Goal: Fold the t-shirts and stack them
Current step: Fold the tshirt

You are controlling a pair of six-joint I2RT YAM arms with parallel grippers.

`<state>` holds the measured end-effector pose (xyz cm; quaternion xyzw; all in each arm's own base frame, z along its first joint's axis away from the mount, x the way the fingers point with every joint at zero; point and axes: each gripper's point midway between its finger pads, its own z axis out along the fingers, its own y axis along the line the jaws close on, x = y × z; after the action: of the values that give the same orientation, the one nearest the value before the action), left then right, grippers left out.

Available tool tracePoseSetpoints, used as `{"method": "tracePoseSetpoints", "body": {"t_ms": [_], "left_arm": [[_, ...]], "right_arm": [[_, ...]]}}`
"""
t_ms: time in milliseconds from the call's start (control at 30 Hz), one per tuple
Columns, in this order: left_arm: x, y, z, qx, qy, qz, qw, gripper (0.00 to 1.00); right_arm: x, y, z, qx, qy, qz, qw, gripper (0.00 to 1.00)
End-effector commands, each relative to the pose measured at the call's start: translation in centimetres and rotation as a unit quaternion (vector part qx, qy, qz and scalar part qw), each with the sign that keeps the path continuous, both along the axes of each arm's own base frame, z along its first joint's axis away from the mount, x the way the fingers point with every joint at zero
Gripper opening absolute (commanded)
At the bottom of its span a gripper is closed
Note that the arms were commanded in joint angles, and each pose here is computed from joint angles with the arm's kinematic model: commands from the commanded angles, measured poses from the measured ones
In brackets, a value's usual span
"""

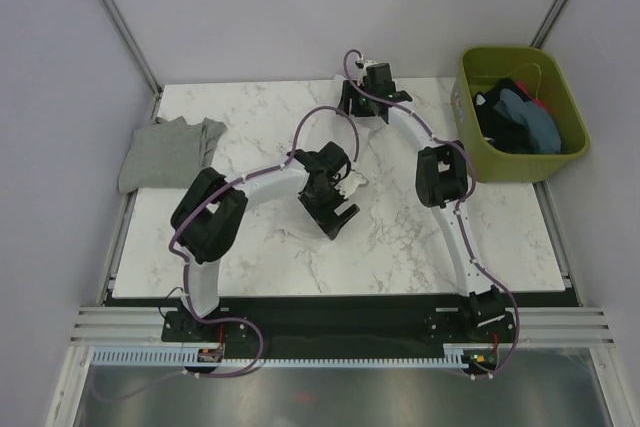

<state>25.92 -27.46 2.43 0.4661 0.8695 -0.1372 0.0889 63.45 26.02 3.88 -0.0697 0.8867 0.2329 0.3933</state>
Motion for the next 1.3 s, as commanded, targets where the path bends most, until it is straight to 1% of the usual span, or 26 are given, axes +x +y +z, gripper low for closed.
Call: {"method": "tracePoseSetpoints", "body": {"t_ms": [0,233,367,633,733,767,833,867,900,933,967,1000,1033,1067,1100,1133,1167,1200,1233,1267], "left_arm": [[-4.1,-2.1,-0.1,-0.002,0.073,-0.008,0.997,1.00],[-5.4,-5.2,0.3,-0.003,0.073,-0.046,0.996,1.00],[-4.9,-7.5,1.0,-0.016,0.067,-0.058,0.996,1.00],[-5.6,-9.1,1.1,-0.013,0.055,-0.076,0.996,1.00],[-5.4,-8.8,2.5,-0.019,0.034,-0.071,0.997,1.00],[-5.2,-8.7,4.0,-0.031,0.019,-0.072,0.997,1.00],[-5.1,-8.8,6.4,-0.050,0.002,-0.071,0.996,1.00],[-5.0,-8.9,9.5,-0.076,-0.018,-0.075,0.994,1.00],[-4.9,-9.0,11.0,-0.090,-0.030,-0.078,0.992,1.00],[-4.9,-8.9,12.5,-0.101,-0.041,-0.081,0.991,1.00],[-4.7,-9.2,14.7,-0.122,-0.059,-0.088,0.987,1.00],[-5.1,-8.7,17.0,-0.136,-0.069,-0.090,0.984,0.99],[-4.6,-8.6,19.1,-0.153,-0.086,-0.083,0.981,1.00],[-4.4,-8.2,20.2,-0.161,-0.092,-0.072,0.980,1.00],[-4.5,-7.5,21.9,-0.176,-0.102,-0.056,0.977,1.00],[-4.3,-7.0,22.6,-0.184,-0.103,-0.043,0.977,1.00],[-3.9,-6.0,22.1,-0.184,-0.090,-0.018,0.979,1.00],[-3.5,-5.3,22.2,-0.187,-0.091,0.001,0.978,0.99],[-3.5,-4.4,21.5,-0.185,-0.080,0.019,0.979,0.99],[-2.4,-3.0,21.2,-0.191,-0.061,0.068,0.977,0.98]], "right_arm": [[-0.5,1.7,-1.4,0.012,0.010,0.016,1.000,0.69],[-0.2,3.1,-0.9,0.026,-0.004,0.026,0.999,0.70],[0.0,3.4,-0.8,0.029,-0.009,0.028,0.999,0.70],[0.2,3.3,-0.3,0.028,-0.016,0.030,0.999,0.71],[0.6,2.3,1.7,0.021,-0.031,0.029,0.999,0.71],[0.9,1.7,4.1,0.024,-0.047,0.027,0.998,0.71],[1.2,0.6,7.1,0.024,-0.070,0.033,0.997,0.72],[1.1,0.1,11.6,0.029,-0.102,0.032,0.994,0.72],[1.0,-0.4,13.8,0.029,-0.119,0.031,0.992,0.72],[0.6,-1.2,14.9,0.024,-0.123,0.029,0.992,0.72],[-0.4,-1.7,19.6,0.034,-0.152,0.028,0.987,0.73],[-1.2,-2.5,19.5,0.033,-0.135,0.022,0.990,0.73],[-2.8,-2.9,23.6,0.052,-0.148,0.012,0.988,0.73],[-4.0,-3.2,24.2,0.062,-0.135,0.007,0.989,0.73],[-5.8,-3.6,21.3,0.069,-0.079,0.002,0.995,0.73],[-8.1,-3.6,23.9,0.091,-0.078,0.008,0.993,0.72],[-10.2,-3.0,23.5,0.126,-0.038,0.016,0.991,0.71],[-12.7,-3.5,19.0,0.128,0.032,0.008,0.991,0.71],[-15.2,-3.8,20.6,0.144,0.038,0.010,0.989,0.70],[-17.3,-3.8,19.5,0.164,0.077,-0.002,0.983,0.70]]}}
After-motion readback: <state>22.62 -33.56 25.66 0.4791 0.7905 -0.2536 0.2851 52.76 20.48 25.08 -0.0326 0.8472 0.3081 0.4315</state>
